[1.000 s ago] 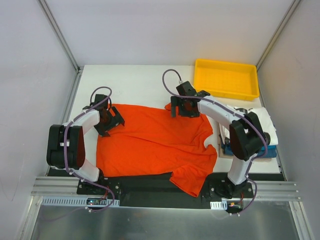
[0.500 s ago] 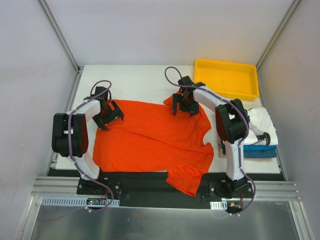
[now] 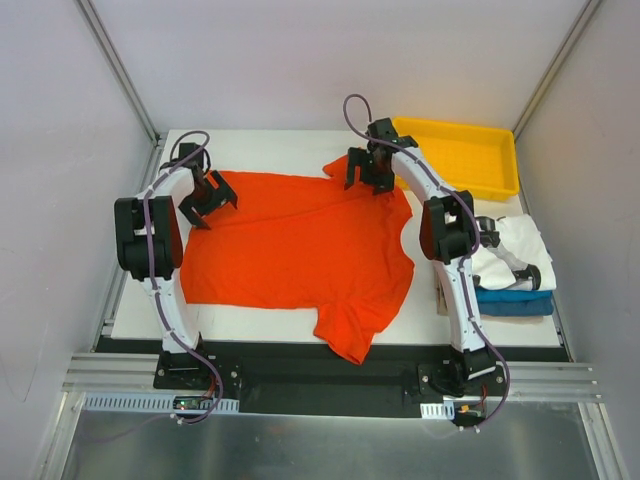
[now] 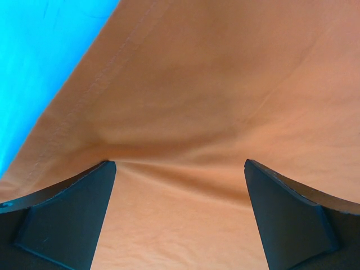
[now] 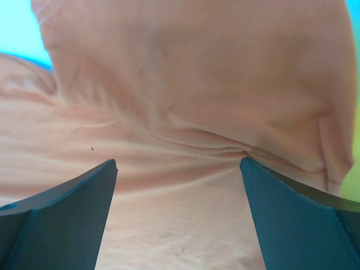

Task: Fold and stack the t-shirts
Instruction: Flatten out the tshirt, then grap the side of the flattened tshirt closest away from the robot with both arms

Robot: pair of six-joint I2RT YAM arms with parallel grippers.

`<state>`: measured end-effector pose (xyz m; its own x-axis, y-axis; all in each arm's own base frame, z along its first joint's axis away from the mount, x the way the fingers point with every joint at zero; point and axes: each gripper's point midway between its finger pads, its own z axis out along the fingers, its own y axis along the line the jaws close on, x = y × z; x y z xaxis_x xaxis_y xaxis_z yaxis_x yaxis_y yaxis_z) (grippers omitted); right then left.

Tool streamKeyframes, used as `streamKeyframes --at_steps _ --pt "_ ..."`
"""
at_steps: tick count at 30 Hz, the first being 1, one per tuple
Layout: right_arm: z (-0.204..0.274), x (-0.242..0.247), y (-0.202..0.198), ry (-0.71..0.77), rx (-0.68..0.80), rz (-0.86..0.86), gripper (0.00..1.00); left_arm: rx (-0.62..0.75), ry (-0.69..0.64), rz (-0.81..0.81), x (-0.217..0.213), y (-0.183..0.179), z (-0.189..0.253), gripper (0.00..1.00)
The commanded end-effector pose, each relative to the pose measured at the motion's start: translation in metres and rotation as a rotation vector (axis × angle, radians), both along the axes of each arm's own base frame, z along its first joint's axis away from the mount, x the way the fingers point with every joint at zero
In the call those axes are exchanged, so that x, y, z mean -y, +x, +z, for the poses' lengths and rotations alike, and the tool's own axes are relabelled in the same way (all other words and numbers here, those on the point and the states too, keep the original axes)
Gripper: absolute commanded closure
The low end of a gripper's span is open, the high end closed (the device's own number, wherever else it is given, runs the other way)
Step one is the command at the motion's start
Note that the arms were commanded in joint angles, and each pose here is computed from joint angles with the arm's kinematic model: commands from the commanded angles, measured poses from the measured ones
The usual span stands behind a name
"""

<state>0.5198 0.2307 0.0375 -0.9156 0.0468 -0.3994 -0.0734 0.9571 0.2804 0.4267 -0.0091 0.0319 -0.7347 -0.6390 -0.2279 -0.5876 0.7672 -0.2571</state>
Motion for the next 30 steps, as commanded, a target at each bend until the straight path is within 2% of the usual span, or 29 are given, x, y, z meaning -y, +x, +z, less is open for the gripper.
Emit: streamKeyframes --at_steps 1,4,5,7,8,10,11,12,13,14,15,16,17,18,19,20,21,23,24,26,27,30 --pt "0.017 -0.011 0.027 0.043 0.124 0.048 0.03 0.025 -0.021 -0.023 0.001 0.008 0.019 0.01" --pt "0.046 -0.013 0.030 0.049 0.186 0.080 0.03 0.037 0.004 -0.013 -0.003 0.000 0.032 0.01" --pt "0.068 -0.013 0.028 0.058 0.220 0.087 0.03 0.022 0.010 -0.005 -0.004 -0.009 0.030 0.01" --pt "0.076 -0.013 0.016 0.031 0.238 0.139 0.03 0.050 0.028 0.013 -0.007 -0.018 0.047 0.01" --pt "0.101 -0.015 0.009 0.033 0.278 0.156 0.03 0.030 0.030 0.026 -0.007 -0.031 0.043 0.01" --pt "0.103 -0.018 -0.012 -0.012 0.282 0.211 0.03 0.077 0.049 0.049 -0.009 -0.043 0.063 0.01" --pt "0.131 -0.016 -0.020 -0.023 0.335 0.205 0.03 0.048 0.052 0.081 -0.010 -0.060 0.056 0.01" --pt "0.137 -0.008 -0.024 -0.074 0.361 0.178 0.03 0.092 0.074 0.110 -0.014 -0.070 0.072 0.01" --pt "0.122 -0.006 -0.039 -0.095 0.339 0.187 0.03 0.094 0.119 0.144 -0.022 -0.081 0.072 0.01" --pt "0.154 -0.002 -0.049 -0.073 0.402 0.171 0.03 0.049 0.122 0.180 -0.023 -0.105 0.058 0.01" --pt "0.155 0.000 -0.060 -0.058 0.407 0.170 0.03 0.087 0.125 0.210 -0.025 -0.117 0.069 0.01" --pt "0.140 0.003 -0.075 -0.038 0.382 0.161 0.03 0.081 0.112 0.259 -0.026 -0.129 0.067 0.01" --pt "0.162 0.010 -0.090 -0.009 0.419 0.140 0.03 0.029 0.105 0.282 -0.025 -0.153 0.049 0.01" --pt "0.163 0.013 -0.101 0.005 0.417 0.125 0.03 0.057 0.097 0.310 -0.026 -0.164 0.055 0.01" --pt "0.139 0.020 -0.120 0.001 0.372 0.124 0.03 0.052 0.089 0.364 -0.029 -0.175 0.052 0.01" --pt "0.158 0.024 -0.133 0.033 0.411 0.111 0.03 0.017 0.089 0.384 -0.029 -0.194 0.040 0.01" --pt "0.157 0.027 -0.143 0.052 0.406 0.092 0.04 0.060 0.086 0.408 -0.031 -0.202 0.047 0.01" --pt "0.147 0.041 -0.172 0.061 0.403 0.078 0.03 0.046 0.107 0.452 -0.034 -0.224 0.040 0.01" --pt "0.142 0.047 -0.179 0.056 0.399 0.055 0.03 0.090 0.117 0.469 -0.036 -0.229 0.046 0.01" --pt "0.147 0.058 -0.194 0.062 0.433 0.027 0.03 0.089 0.137 0.510 -0.042 -0.242 0.039 0.01" --pt "0.128 0.070 -0.203 0.016 0.412 0.003 0.03 0.101 0.143 0.527 -0.044 -0.246 0.039 0.03" --pt "0.120 0.082 -0.215 -0.010 0.418 -0.009 0.03 0.063 0.134 0.564 -0.050 -0.252 0.032 0.10"
